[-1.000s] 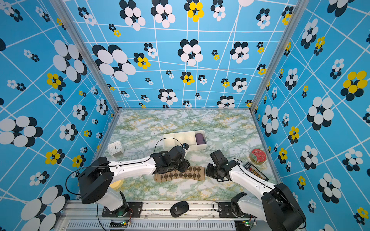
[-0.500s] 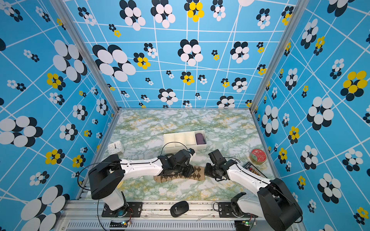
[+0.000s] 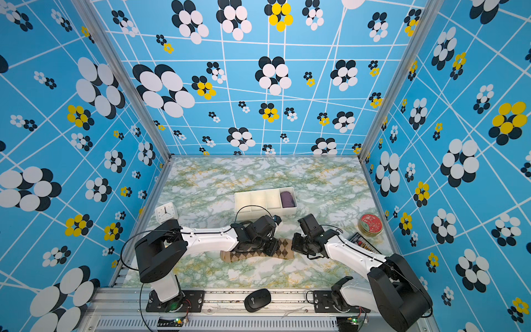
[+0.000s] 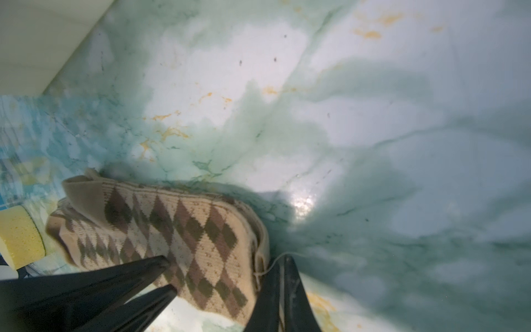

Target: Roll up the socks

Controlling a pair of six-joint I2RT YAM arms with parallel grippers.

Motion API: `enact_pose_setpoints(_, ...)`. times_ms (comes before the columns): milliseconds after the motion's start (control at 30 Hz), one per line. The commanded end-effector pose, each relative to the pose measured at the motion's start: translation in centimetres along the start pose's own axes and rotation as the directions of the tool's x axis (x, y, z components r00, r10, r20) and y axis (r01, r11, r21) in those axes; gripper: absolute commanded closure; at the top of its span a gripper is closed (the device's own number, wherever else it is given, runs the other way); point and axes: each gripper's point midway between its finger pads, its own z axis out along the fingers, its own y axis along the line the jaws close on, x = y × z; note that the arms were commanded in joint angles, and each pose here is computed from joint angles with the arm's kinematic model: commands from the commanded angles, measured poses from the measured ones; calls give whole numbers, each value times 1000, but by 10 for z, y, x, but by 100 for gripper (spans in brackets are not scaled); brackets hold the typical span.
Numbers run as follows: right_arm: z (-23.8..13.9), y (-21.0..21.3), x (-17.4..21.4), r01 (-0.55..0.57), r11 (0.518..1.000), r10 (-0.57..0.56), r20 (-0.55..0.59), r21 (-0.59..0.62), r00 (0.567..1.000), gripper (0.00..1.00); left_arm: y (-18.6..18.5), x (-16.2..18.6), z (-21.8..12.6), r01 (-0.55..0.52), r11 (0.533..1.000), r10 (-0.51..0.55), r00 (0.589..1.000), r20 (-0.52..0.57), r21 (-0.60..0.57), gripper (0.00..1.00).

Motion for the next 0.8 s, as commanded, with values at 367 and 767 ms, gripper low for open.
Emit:
enact_pose_setpoints(367, -7, 31, 0, 33, 991, -33, 1, -126, 999, 91, 8, -3, 0, 31, 999, -32, 999, -17, -15, 81)
enact_pose_setpoints(767, 0, 47, 1, 40, 983, -44, -17, -180, 999, 91, 14, -4, -1, 48, 999, -48, 999, -13, -14, 81)
